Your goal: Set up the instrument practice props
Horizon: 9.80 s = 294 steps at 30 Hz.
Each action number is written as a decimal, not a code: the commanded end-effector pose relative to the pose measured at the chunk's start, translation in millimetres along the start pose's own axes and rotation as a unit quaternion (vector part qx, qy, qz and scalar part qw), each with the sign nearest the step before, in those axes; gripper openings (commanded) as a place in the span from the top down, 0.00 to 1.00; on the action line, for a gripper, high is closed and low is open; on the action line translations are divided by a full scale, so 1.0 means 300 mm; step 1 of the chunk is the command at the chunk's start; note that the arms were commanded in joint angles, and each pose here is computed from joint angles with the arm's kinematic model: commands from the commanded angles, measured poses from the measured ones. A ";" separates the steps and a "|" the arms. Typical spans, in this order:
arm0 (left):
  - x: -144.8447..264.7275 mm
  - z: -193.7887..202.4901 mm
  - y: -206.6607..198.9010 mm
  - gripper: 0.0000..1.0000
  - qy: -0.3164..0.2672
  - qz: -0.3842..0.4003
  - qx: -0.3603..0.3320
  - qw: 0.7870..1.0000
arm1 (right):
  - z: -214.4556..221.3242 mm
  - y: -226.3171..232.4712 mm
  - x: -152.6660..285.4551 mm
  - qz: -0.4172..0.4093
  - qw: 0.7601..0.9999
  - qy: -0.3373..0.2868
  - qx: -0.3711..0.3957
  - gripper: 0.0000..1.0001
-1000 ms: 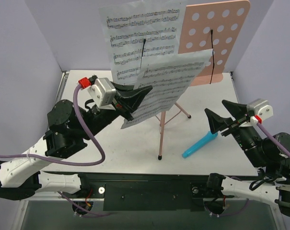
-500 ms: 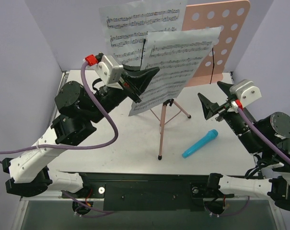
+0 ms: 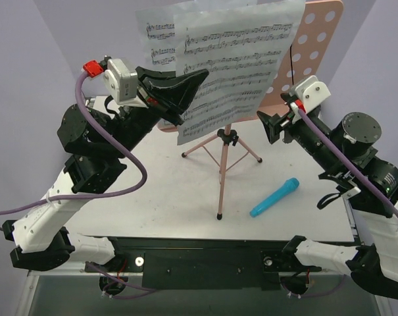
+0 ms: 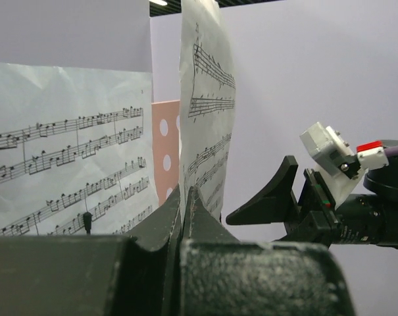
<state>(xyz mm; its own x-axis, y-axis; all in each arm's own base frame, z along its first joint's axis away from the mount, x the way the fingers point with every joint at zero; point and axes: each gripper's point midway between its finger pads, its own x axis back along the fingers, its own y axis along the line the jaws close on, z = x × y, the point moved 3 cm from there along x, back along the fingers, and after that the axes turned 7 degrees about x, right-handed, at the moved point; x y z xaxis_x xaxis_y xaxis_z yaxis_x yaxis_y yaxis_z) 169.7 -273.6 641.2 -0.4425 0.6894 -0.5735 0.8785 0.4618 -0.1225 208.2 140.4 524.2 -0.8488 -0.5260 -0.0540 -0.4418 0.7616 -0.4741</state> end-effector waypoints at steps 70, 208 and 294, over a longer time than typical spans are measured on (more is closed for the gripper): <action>-0.197 0.090 0.147 1.00 -0.100 -0.005 0.037 0.994 | -0.017 -0.280 -0.087 0.112 0.966 -0.136 -0.189 0.99; -0.317 0.127 0.036 0.55 -0.039 0.045 -0.005 0.998 | 0.005 -0.185 0.057 0.098 0.967 -0.191 -0.141 0.65; 1.043 1.012 0.439 0.08 0.334 -0.444 0.038 0.831 | 1.156 0.458 0.161 0.119 0.815 0.259 -0.504 0.00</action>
<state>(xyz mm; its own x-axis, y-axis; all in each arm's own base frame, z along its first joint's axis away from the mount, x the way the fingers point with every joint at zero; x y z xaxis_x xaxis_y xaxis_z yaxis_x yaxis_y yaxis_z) 196.6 -163.2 186.7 -0.8836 0.2506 0.3955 0.1393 0.9472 -0.2888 201.6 86.3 135.8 -0.8208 -0.2802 0.4977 -0.0167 0.8828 0.4695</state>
